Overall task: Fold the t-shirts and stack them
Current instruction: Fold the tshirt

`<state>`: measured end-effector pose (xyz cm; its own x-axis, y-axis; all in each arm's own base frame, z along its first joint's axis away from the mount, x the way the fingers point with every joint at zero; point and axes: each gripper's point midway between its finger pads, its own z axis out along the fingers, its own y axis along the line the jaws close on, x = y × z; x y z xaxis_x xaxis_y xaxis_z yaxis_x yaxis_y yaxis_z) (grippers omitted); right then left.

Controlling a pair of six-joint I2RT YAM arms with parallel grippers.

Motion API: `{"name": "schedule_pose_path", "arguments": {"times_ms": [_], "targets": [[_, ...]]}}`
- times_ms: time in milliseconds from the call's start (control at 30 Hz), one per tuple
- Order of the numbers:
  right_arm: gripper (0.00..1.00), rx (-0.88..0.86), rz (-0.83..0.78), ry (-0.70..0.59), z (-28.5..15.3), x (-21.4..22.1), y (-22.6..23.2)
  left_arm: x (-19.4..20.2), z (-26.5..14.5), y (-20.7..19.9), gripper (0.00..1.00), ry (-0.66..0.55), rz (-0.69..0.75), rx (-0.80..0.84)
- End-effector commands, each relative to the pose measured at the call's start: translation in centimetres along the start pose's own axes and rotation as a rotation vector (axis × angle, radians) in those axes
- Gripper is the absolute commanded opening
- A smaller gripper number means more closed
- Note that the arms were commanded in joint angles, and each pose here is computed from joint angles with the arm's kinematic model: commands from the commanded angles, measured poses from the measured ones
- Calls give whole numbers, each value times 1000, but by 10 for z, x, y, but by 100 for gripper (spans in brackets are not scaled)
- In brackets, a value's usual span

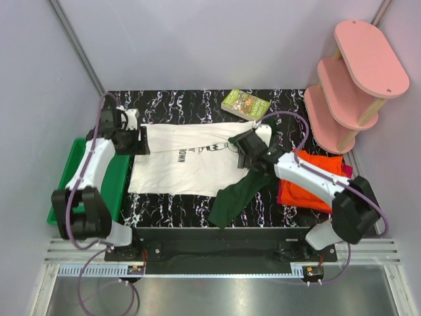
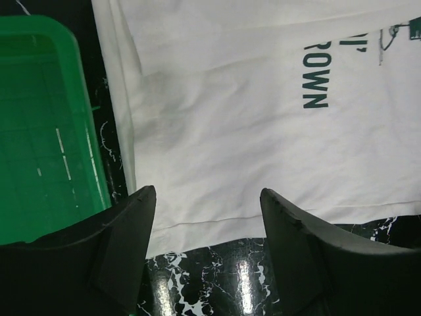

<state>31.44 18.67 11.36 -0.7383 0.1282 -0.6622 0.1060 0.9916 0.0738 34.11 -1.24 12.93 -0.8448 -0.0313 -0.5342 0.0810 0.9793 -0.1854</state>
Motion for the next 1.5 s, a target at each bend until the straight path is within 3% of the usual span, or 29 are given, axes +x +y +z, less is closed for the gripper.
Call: {"name": "schedule_pose_path", "arguments": {"times_ms": [0, 367, 700, 900, 1200, 1467], "targets": [[74, 40, 139, -56, -36, 12, -16, -2, -33, 0, 70, -112, 96, -38], [56, 11, 90, 55, -70, 105, -23, 26, -32, -7, 69, -87, 74, -9], [59, 46, -236, -1, -73, 174, 3, 24, -28, 2, 68, -87, 86, -51], [59, 18, -277, -15, -53, 202, 23, 23, -31, 4, 69, -98, 95, -63], [60, -8, -297, -40, -42, 217, 36, 28, -27, 4, 69, -78, 83, -59], [59, -7, -238, -112, -43, 202, 51, 29, -23, 4, 69, -57, 75, -55]]}}
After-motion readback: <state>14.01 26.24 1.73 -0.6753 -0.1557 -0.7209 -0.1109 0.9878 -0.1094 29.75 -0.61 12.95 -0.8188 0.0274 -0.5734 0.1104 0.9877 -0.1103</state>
